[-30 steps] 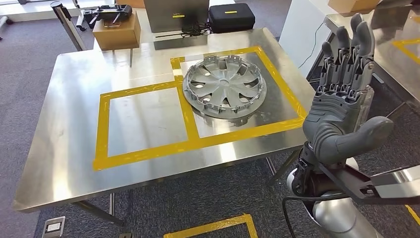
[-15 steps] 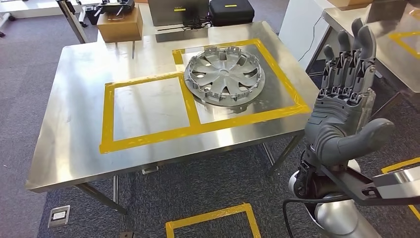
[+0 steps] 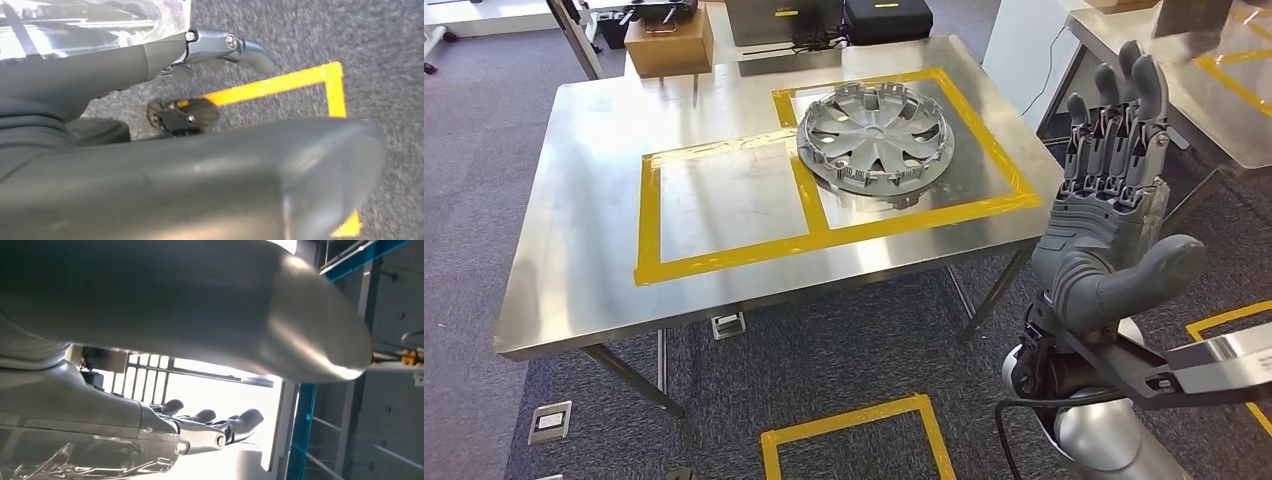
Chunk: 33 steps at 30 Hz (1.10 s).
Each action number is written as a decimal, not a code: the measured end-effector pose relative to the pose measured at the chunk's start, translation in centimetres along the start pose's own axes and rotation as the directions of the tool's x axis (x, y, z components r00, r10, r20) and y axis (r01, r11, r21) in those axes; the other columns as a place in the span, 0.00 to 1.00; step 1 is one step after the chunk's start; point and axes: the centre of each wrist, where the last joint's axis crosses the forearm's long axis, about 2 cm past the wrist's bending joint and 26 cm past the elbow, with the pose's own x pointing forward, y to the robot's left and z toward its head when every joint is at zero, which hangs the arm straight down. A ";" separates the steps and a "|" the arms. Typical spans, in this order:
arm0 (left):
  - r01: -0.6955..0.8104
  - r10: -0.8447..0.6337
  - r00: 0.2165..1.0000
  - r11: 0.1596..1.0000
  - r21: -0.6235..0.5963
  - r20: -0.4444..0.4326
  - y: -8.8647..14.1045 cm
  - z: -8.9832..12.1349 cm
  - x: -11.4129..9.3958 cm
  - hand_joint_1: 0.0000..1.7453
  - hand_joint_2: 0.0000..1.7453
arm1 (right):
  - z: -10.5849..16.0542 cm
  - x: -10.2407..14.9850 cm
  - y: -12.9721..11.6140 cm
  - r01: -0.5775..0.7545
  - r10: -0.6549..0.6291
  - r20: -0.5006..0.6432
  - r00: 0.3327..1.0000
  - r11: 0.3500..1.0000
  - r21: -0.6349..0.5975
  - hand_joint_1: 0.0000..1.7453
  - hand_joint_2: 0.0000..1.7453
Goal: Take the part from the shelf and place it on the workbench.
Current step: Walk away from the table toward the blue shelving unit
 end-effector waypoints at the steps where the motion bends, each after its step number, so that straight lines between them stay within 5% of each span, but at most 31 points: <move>1: -0.001 0.001 1.000 1.000 0.000 0.000 0.0 0.0 0.0 0.00 0.00 | 0.0 0.0 0.0 0.000 0.000 0.000 1.000 1.000 0.000 0.00 0.00; 33: 0.000 0.000 1.000 1.000 0.000 0.000 0.1 0.0 0.1 0.00 0.00 | 0.5 -0.2 -0.1 0.007 -0.007 -0.016 1.000 1.000 -0.005 0.00 0.00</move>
